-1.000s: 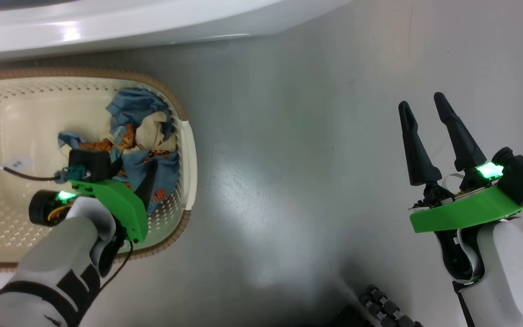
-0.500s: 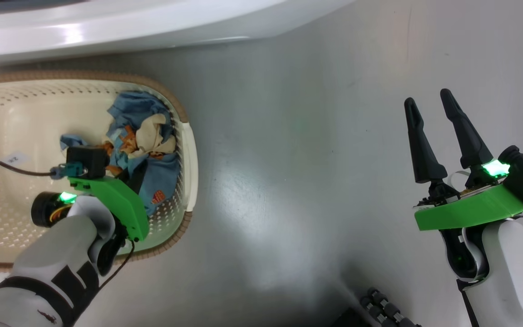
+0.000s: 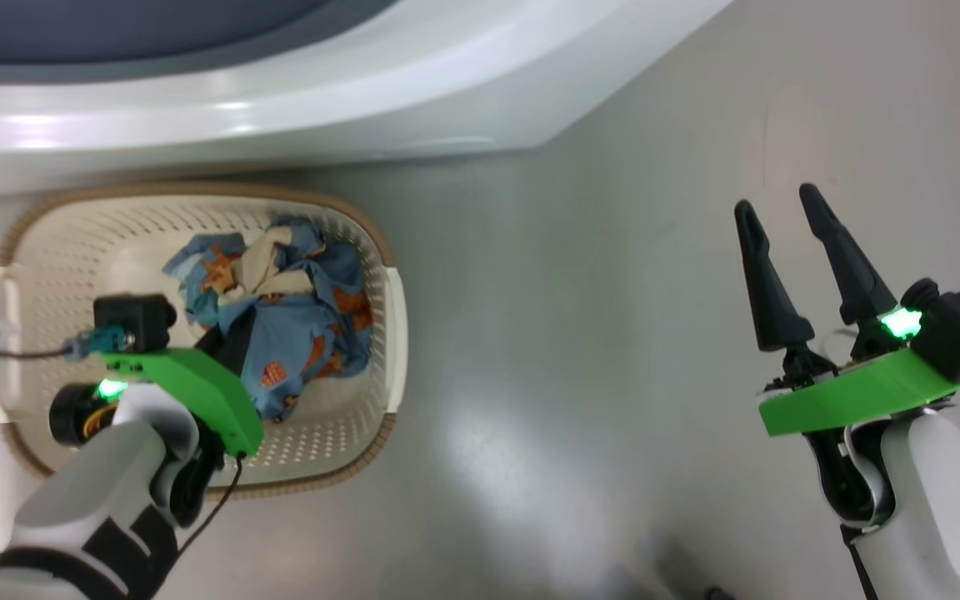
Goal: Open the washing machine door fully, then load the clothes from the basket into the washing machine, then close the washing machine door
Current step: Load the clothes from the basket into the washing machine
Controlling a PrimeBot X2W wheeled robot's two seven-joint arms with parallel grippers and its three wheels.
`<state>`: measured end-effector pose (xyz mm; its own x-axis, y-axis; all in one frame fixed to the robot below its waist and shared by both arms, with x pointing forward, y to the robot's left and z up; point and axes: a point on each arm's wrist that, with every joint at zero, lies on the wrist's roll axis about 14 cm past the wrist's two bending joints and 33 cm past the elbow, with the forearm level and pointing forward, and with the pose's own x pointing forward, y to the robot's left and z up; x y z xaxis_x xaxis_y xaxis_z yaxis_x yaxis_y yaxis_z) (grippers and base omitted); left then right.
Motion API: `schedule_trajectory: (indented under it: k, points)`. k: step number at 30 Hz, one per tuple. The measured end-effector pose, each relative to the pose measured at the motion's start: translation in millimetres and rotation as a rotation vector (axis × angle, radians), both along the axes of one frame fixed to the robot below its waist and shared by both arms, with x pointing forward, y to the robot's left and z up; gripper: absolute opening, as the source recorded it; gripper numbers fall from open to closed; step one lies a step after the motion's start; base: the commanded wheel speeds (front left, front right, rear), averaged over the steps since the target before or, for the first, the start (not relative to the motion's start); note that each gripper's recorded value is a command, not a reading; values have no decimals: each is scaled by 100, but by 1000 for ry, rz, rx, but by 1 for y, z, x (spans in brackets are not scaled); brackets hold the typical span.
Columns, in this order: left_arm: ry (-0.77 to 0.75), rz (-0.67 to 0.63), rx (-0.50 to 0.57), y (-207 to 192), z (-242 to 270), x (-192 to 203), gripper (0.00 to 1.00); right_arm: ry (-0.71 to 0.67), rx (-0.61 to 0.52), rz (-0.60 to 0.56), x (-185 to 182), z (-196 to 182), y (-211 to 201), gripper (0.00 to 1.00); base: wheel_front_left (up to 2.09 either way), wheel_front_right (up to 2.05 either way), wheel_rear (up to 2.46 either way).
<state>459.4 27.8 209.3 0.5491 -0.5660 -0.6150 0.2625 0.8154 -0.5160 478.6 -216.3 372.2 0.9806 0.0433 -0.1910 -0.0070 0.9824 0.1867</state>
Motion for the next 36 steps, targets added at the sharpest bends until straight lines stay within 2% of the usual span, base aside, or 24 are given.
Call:
schedule_trajectory:
  k: [15, 28, 36]
  points:
    - [-278, 139, 14, 41, 103, 6, 0, -58, 21, 52, -27, 43, 17, 100, 0, 0, 0]
    - [-544, 224, 75, 83, 186, -13, 0, -114, 35, 63, -60, 77, 22, 100, 0, 0, 0]
    - [-682, 286, 112, 107, 228, -39, 0, -140, 41, 38, -85, 91, 15, 100, 0, 0, 0]
